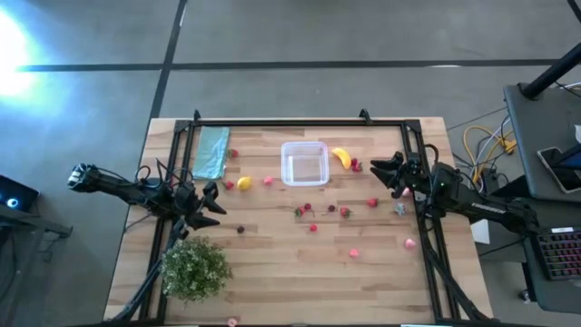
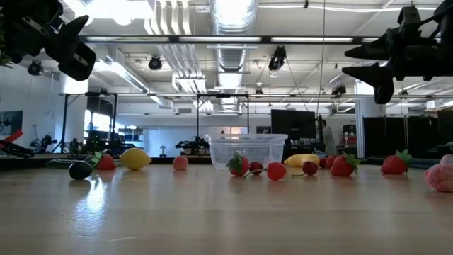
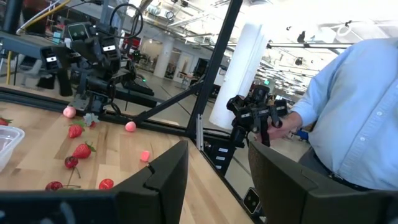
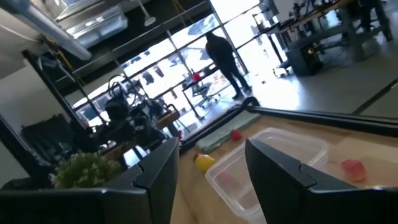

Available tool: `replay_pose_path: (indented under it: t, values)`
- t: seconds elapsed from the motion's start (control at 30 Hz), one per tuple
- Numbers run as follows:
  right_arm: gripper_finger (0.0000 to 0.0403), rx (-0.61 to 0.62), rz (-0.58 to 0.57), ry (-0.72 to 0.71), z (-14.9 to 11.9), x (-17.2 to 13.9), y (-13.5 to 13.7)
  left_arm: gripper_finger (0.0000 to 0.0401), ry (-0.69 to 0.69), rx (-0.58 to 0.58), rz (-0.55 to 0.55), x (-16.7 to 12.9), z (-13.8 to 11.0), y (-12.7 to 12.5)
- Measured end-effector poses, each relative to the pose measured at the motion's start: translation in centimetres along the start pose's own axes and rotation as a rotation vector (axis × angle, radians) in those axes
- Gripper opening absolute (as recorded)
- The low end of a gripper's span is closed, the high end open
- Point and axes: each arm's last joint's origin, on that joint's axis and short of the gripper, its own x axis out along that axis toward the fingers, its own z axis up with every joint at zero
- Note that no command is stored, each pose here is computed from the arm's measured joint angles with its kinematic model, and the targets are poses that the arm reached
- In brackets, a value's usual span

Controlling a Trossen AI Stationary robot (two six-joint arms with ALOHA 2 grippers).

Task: Pick and placing Produce into tupperware
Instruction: Put the pink peach into the transparent bin

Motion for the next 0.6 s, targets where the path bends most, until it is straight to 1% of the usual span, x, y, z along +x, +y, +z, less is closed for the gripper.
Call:
replay_pose_path:
  t: [0.17,0.27,0.33,0.47,0.6]
  values:
    - [0.0178,0.0,0.013,-0.028,0.3,0.0,0.1,0.0155,0.0,0.0,-0.001,0.0,0.0,0.0]
    - [0.0178,0.001,0.037,-0.07,0.7,0.0,0.4,0.0155,0.001,0.0,-0.001,0.0,0.0,0.0]
    - [0.0178,0.014,0.066,-0.118,1.1,-0.1,0.6,0.0155,0.001,0.0,-0.001,0.0,0.0,0.0]
    - [0.0178,0.082,0.13,-0.25,2.4,-0.4,1.3,0.0155,0.001,0.0,-0.001,0.0,0.0,0.0]
    - [0.0178,0.094,0.191,-0.351,3.3,-0.8,1.8,0.0155,0.001,0.0,-0.002,0.0,0.0,0.0]
